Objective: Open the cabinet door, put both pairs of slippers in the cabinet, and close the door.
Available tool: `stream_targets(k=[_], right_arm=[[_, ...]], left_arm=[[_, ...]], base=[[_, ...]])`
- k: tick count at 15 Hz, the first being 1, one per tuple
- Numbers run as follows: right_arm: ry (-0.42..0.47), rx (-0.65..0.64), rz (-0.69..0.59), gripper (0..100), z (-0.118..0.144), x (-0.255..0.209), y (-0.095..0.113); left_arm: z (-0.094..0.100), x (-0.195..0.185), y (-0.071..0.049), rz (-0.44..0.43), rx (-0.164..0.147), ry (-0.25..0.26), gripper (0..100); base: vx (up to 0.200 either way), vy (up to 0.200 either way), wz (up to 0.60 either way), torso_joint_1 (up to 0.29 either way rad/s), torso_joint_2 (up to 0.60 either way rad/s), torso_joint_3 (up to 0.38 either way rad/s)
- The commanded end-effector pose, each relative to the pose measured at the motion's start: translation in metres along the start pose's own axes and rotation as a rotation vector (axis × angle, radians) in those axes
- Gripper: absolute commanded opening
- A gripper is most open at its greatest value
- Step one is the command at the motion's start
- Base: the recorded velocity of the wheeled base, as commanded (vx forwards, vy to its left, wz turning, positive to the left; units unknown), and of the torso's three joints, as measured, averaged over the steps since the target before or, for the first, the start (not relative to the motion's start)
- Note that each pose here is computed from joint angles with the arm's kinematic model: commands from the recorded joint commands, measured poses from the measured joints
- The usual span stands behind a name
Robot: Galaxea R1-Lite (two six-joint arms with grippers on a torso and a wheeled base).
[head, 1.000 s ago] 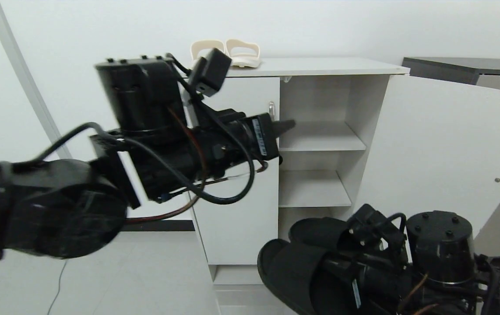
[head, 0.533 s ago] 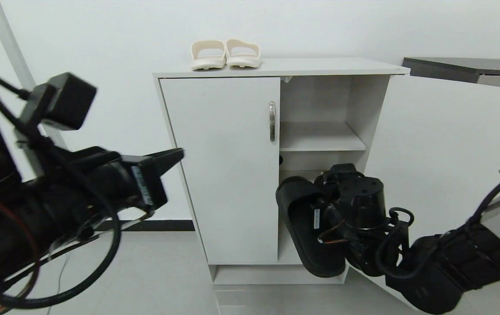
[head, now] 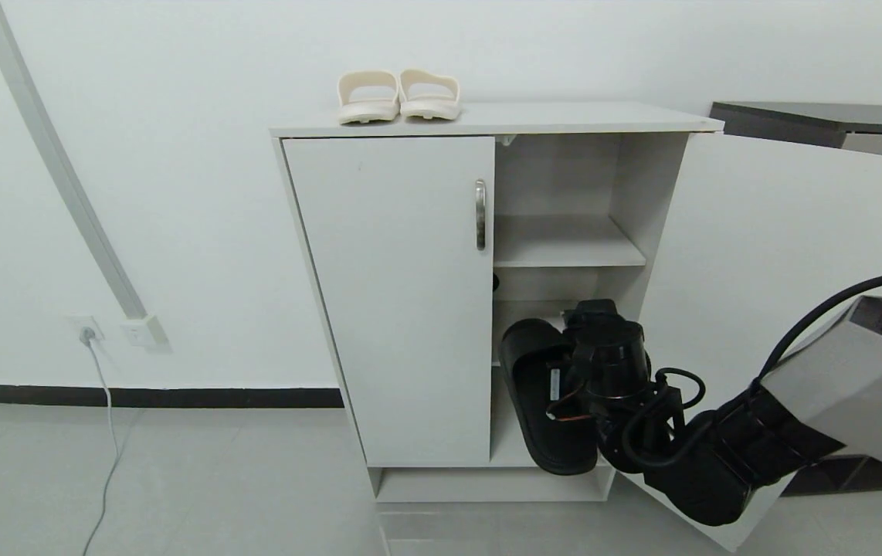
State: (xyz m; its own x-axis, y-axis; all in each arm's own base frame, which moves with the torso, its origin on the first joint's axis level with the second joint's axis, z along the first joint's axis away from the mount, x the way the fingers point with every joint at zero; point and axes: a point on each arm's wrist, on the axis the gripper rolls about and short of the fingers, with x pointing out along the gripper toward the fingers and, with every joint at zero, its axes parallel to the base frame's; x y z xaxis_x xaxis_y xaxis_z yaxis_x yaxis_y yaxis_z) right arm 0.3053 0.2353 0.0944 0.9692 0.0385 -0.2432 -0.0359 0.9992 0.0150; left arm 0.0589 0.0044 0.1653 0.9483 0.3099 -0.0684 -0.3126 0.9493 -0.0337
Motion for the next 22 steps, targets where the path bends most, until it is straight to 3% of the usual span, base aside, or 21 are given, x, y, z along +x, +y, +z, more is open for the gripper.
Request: stream_targets(k=[1, 2, 3, 4, 6, 7, 8, 9, 10, 12, 13, 16, 17, 18, 22], right_arm=[[0.006, -0.003, -0.004, 0, -0.002, 0.001, -0.002], [0.007, -0.004, -0.004, 0, -0.003, 0.001, -0.002], [0.009, -0.005, -0.004, 0, -0.003, 0.001, -0.002], [0.012, -0.007, -0.005, 0, -0.004, 0.0, -0.002], [0.001, -0.001, -0.004, 0, -0.003, -0.001, -0.003], [0.001, -0.001, -0.004, 0, -0.003, -0.001, -0.003], [0.0, 0.0, -0.004, 0, -0.003, -0.001, -0.003], [0.0, 0.0, -0.004, 0, -0.003, -0.001, -0.003], [0.001, -0.002, -0.004, 0, -0.004, 0.0, -0.003], [0.003, -0.005, -0.003, 0, -0.005, -0.001, -0.003], [0.006, -0.006, -0.004, 0, -0.005, -0.001, -0.003], [0.008, -0.009, -0.003, 0, -0.006, -0.001, -0.002], [0.008, -0.009, -0.001, 0, -0.007, -0.001, -0.002], [0.012, -0.012, -0.002, 0, -0.009, 0.0, -0.001], [0.016, -0.015, 0.0, 0, -0.012, 0.002, 0.001]], left_arm=[[-0.067, -0.058, 0.026, 0.127, 0.01, -0.083, 0], [-0.08, -0.07, 0.029, 0.122, 0.03, -0.069, 0], [-0.086, -0.067, 0.029, 0.119, 0.03, -0.03, 0], [-0.087, -0.067, 0.028, 0.105, 0.018, -0.039, 0], [-0.089, -0.067, 0.022, -0.168, 0.023, -0.009, 0], [-0.092, -0.067, 0.021, -0.247, 0.036, 0.025, 0], [-0.092, -0.067, 0.019, -0.313, 0.057, 0.024, 0], [-0.092, -0.068, 0.019, -0.324, 0.077, 0.021, 0], [-0.093, -0.07, 0.022, -0.446, 0.097, -0.017, 0], [-0.093, -0.071, 0.022, -0.432, 0.093, -0.035, 0], [-0.094, -0.074, 0.023, -0.406, 0.094, -0.07, 0], [-0.094, -0.073, 0.024, -0.335, 0.088, -0.068, 0], [-0.094, -0.073, 0.024, -0.337, 0.049, -0.064, 0], [-0.094, -0.073, 0.024, -0.339, 0.031, -0.061, 0], [-0.094, -0.073, 0.024, -0.34, 0.034, -0.063, 0]], base=[[0.0, 0.0, 0.0, 0.0, 0.0, 0.0], [0.0, 0.0, 0.0, 0.0, 0.0, 0.0], [0.0, 0.0, 0.0, 0.0, 0.0, 0.0], [0.0, 0.0, 0.0, 0.0, 0.0, 0.0], [0.0, 0.0, 0.0, 0.0, 0.0, 0.0], [0.0, 0.0, 0.0, 0.0, 0.0, 0.0], [0.0, 0.0, 0.0, 0.0, 0.0, 0.0], [0.0, 0.0, 0.0, 0.0, 0.0, 0.0], [0.0, 0.0, 0.0, 0.0, 0.0, 0.0], [0.0, 0.0, 0.0, 0.0, 0.0, 0.0], [0.0, 0.0, 0.0, 0.0, 0.0, 0.0], [0.0, 0.0, 0.0, 0.0, 0.0, 0.0], [0.0, 0.0, 0.0, 0.0, 0.0, 0.0], [0.0, 0.0, 0.0, 0.0, 0.0, 0.0], [0.0, 0.0, 0.0, 0.0, 0.0, 0.0]])
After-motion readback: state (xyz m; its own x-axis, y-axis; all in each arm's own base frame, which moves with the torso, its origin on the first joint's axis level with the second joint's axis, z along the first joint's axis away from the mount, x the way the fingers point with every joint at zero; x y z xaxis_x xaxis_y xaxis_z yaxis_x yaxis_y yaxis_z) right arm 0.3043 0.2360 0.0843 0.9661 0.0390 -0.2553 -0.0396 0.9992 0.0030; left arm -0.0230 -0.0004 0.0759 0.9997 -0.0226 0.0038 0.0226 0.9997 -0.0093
